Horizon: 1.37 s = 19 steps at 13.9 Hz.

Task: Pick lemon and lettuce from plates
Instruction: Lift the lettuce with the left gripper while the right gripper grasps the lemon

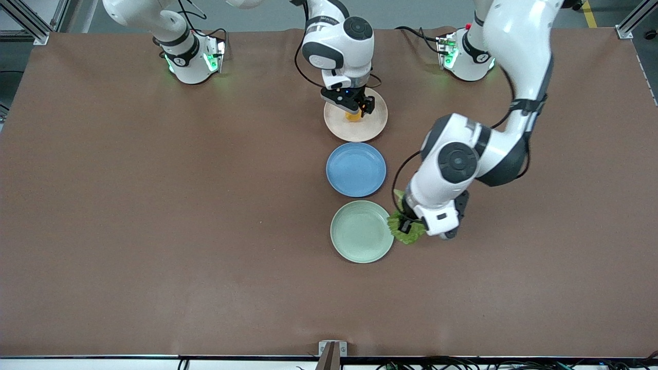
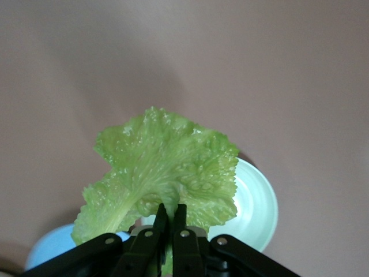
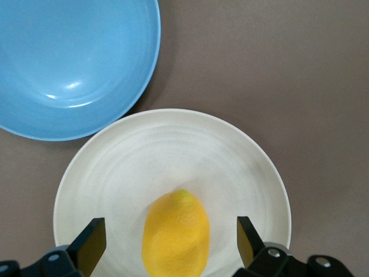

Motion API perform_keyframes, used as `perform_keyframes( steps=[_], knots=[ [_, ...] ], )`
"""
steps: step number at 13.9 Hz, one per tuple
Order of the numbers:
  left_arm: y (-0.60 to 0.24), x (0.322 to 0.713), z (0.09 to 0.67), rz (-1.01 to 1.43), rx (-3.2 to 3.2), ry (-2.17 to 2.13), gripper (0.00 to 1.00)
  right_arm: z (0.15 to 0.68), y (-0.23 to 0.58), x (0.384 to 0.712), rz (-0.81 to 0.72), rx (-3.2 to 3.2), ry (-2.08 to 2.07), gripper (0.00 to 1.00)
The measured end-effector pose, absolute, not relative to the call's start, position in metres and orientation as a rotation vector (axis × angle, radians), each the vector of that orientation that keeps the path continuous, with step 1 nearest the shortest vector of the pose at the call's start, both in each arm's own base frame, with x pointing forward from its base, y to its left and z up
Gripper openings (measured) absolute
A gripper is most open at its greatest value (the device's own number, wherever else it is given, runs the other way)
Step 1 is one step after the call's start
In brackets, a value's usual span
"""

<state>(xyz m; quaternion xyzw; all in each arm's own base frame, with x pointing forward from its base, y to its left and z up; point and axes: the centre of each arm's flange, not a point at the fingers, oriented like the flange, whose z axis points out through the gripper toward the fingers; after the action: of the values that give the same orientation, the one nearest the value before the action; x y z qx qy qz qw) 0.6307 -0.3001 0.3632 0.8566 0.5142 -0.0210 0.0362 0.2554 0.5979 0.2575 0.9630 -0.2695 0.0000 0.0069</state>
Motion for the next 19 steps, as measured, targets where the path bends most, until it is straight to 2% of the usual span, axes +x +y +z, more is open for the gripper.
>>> perform_keyframes(
  steps=[5,12,19],
  knots=[
    [-0.224,0.59,0.338,-0.162,2.808,1.401,0.06,0.23,0.612,0.237,0.046,2.993,-0.875,1.0],
    [-0.159,0.536,0.281,-0.131,2.898,1.207,0.06,0.212,0.615,0.232,0.036,2.987,-0.887,0.96],
    [-0.123,0.515,0.238,-0.063,2.908,1.145,0.06,0.21,0.617,0.227,0.033,2.991,-0.877,0.88]
  ],
)
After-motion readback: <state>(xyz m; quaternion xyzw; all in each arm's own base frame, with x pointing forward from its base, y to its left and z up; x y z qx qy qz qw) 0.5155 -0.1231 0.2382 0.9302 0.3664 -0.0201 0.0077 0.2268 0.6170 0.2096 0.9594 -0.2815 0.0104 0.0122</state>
